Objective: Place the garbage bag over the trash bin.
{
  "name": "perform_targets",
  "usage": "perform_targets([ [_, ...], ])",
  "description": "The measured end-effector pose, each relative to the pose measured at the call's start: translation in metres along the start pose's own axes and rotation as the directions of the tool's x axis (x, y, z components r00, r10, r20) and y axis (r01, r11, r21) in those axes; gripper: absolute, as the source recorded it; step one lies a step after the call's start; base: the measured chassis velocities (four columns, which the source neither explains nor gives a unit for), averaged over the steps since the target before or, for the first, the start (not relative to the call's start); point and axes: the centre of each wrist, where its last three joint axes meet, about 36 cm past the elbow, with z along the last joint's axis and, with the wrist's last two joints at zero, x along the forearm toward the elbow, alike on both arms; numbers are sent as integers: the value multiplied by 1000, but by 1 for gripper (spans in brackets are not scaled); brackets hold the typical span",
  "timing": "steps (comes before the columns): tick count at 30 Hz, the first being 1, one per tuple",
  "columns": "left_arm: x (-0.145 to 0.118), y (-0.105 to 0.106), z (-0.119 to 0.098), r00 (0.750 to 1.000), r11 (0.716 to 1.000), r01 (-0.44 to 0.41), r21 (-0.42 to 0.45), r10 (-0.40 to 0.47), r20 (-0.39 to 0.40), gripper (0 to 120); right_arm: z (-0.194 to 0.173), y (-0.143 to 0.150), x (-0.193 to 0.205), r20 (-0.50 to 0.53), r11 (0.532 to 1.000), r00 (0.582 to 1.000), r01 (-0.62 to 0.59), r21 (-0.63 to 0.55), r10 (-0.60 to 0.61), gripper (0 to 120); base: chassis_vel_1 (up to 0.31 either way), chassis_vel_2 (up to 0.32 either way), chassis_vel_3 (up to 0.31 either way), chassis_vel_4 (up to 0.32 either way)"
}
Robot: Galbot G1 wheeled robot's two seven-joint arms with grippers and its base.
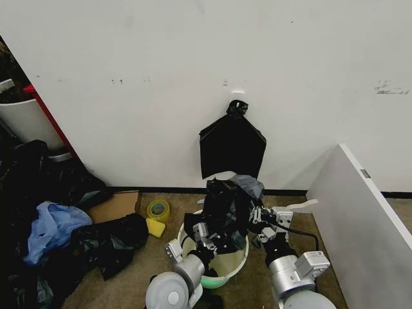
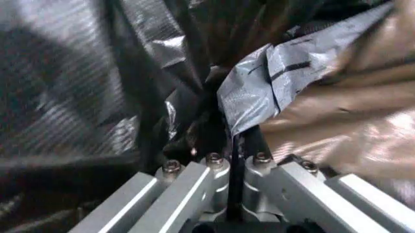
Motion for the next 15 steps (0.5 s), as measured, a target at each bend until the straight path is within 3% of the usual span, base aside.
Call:
perform_targets([
  [11,12,6,15,998,998,52,27,-52,-28,0,-4,9,13,-47,1000,999,14,-2,-14,0,0,0,0,0],
  [15,23,6,17,996,996,86,-26,-86,-15,0,10,8,11,-70,1000,998,9,3,-9,0,0,0,0,0],
])
